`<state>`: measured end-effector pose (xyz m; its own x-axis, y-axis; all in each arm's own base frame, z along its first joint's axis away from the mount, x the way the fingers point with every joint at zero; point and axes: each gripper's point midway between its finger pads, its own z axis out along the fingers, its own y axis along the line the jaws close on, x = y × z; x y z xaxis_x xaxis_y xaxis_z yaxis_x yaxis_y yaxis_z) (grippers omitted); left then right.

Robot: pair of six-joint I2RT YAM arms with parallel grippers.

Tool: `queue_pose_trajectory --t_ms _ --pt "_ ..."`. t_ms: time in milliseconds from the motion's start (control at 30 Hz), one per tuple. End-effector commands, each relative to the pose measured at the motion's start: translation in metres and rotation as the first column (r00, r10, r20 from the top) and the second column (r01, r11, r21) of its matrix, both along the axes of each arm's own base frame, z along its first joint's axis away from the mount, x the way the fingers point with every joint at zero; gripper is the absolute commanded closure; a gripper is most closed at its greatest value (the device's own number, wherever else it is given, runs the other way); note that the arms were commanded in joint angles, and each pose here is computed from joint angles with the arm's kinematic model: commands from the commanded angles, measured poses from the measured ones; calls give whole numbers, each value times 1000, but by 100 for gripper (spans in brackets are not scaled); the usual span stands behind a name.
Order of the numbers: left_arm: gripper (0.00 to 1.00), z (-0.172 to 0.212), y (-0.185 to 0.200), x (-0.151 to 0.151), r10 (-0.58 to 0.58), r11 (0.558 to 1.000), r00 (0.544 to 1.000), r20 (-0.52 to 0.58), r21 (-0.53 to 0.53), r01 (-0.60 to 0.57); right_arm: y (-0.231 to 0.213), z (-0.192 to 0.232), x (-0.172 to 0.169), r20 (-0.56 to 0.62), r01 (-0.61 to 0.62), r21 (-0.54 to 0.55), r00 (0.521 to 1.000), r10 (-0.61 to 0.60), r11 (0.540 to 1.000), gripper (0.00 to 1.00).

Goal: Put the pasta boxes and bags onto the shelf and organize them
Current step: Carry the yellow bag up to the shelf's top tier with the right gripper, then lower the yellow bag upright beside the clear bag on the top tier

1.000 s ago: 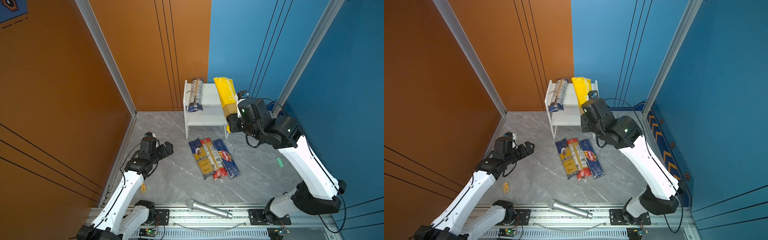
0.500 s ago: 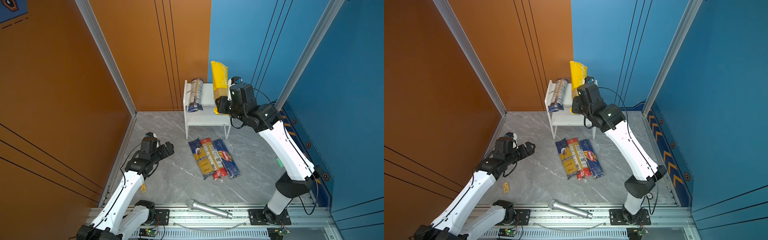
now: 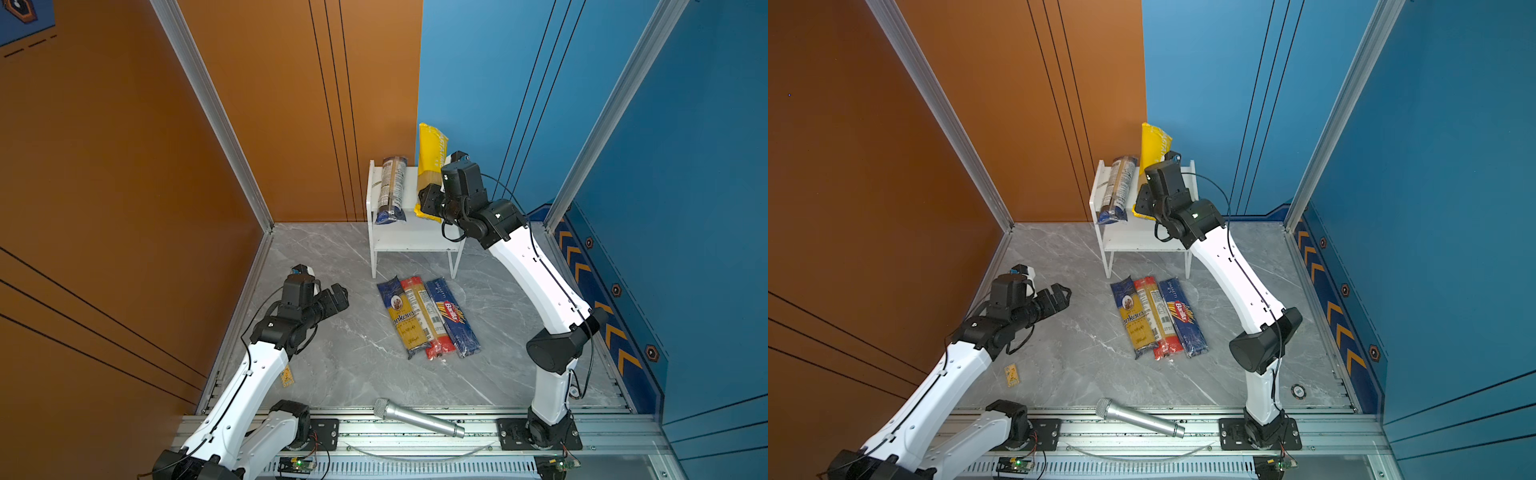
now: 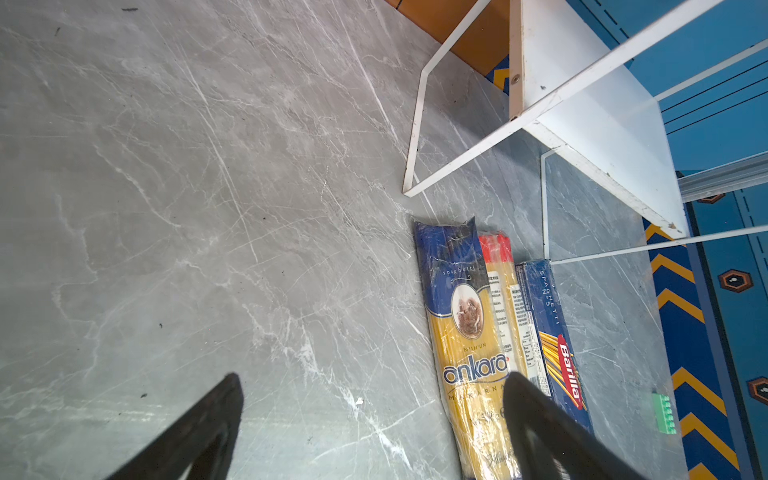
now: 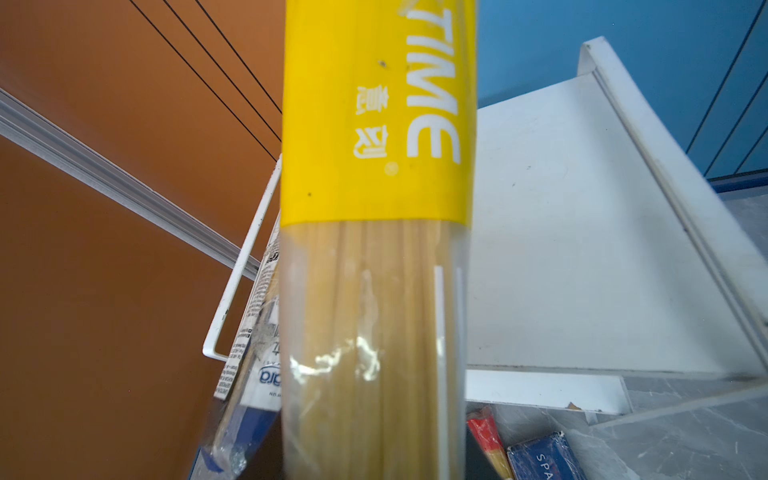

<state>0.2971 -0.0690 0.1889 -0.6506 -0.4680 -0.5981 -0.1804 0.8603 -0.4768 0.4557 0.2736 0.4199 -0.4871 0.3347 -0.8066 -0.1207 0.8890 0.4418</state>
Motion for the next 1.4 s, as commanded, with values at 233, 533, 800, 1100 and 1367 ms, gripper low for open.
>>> queue_pose_trajectory --t_ms 233,533,800,1100,1367 --pt "2 8 1 4 -1 1000 999 34 16 0 -4 74 10 200 9 174 979 -44 985 100" --pt "2 5 1 4 2 1000 1000 30 18 -3 7 54 21 168 -28 158 986 1 987 100" --pt "2 5 2 5 6 1000 1000 30 23 -7 7 44 25 147 -15 137 989 -5 991 100" --pt "2 5 2 4 6 1000 999 32 22 -7 3 30 28 112 6 111 993 -19 994 93" --pt "2 4 2 3 6 1000 1000 31 22 -7 1 18 33 90 17 94 996 -26 995 92"
